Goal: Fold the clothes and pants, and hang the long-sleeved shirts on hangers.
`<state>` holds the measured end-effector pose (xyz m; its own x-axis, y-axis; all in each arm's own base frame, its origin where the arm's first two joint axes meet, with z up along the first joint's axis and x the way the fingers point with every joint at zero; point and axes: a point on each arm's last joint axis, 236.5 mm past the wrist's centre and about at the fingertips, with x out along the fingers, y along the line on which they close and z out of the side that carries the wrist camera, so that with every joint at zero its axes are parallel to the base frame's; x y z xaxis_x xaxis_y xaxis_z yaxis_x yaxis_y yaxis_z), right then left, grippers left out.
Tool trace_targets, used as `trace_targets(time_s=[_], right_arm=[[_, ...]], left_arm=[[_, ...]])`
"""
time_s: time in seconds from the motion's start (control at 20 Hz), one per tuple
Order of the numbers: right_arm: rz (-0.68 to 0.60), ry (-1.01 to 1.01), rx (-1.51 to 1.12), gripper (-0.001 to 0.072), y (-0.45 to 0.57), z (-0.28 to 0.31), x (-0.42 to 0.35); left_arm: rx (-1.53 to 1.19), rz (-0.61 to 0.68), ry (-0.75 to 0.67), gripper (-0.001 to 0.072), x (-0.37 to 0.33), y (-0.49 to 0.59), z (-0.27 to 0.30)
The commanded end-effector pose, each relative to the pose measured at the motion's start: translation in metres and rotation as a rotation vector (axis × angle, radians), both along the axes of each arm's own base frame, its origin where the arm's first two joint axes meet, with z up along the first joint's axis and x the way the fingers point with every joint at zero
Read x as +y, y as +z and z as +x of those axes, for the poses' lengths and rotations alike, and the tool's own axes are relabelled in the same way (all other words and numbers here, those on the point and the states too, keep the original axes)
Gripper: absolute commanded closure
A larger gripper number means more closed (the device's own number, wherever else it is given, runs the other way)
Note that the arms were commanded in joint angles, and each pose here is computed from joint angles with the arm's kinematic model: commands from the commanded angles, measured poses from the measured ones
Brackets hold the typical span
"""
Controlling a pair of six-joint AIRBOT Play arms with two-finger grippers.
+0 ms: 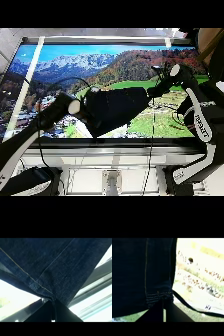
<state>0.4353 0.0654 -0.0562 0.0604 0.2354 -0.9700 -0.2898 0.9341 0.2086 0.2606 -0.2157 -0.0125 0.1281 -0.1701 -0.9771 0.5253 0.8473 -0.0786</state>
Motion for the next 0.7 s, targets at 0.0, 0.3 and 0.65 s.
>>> trace_targets(time_s=[0.0, 0.3, 0.65], right_arm=[[-0.042, 0.005, 0.014, 0.0698, -0.019, -0.008, -0.008], [-0.022, -0.035, -0.012, 0.0691, -0.021, 0.000, -0.004], [-0.025, 0.008, 0.098, 0.0366, 0.026, -0.019, -0.013]], left_arm=[[0.010, 0.049, 0.036, 0.0690, 0.005, -0.027, -0.014], [0.106, 0.007, 0.061, 0.0645, -0.011, -0.042, -0.028], [0.045, -0.138, 0.097, 0.0126, -0.024, 0.007, -0.022]])
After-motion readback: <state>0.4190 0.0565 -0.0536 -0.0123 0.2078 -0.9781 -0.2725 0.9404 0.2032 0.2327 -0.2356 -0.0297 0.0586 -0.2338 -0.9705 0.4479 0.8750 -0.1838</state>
